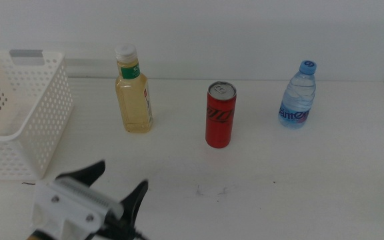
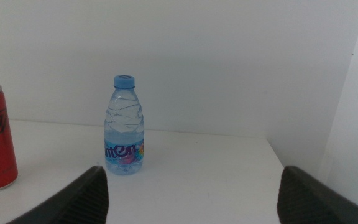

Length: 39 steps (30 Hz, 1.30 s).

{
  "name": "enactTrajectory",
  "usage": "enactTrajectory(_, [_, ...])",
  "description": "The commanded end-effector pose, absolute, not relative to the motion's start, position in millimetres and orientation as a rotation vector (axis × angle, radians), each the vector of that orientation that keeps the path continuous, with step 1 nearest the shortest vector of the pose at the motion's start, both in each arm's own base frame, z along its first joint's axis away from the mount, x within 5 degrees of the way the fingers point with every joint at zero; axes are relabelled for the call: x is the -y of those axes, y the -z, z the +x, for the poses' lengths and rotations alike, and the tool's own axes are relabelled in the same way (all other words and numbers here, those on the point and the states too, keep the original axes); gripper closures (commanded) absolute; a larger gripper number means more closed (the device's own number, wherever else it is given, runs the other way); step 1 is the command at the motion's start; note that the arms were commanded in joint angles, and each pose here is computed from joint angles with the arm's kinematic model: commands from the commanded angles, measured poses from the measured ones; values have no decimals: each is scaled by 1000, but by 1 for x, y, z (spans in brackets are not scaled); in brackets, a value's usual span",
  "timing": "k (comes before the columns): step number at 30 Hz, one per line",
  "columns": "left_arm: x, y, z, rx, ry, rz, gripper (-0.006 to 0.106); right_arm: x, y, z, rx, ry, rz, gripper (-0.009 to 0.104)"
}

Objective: Use arms to grab the bottles and put them into the dustbin to the left of the table.

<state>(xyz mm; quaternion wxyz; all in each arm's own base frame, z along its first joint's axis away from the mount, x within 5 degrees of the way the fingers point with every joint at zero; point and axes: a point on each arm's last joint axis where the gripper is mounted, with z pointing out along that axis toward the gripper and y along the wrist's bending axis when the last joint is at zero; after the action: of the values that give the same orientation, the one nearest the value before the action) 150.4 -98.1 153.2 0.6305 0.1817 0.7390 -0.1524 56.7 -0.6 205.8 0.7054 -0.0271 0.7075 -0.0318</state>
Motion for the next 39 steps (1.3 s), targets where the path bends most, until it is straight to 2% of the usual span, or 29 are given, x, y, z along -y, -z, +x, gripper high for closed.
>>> enactTrajectory(1, [104, -162, 160, -1638, 368, 369, 7, 1, -206, 56, -1565, 84, -59, 21])
enactTrajectory(10, [143, -178, 205, -1698, 393, 372, 7, 1, -206, 56, -1565, 84, -59, 21])
enactTrajectory(13, [157, -169, 224, -1705, 387, 370, 7, 1, -206, 56, -1565, 84, -59, 21])
enactTrajectory(18, [185, -150, 253, -1673, 451, 366, 7, 1, -206, 56, -1565, 84, -59, 21])
enactTrajectory(27, [219, -125, 290, -1658, 497, 375, 7, 1, -206, 56, -1565, 84, -59, 21])
enactTrajectory(39, [250, -98, 329, -1670, 502, 363, 7, 1, -206, 56, -1565, 84, -59, 21])
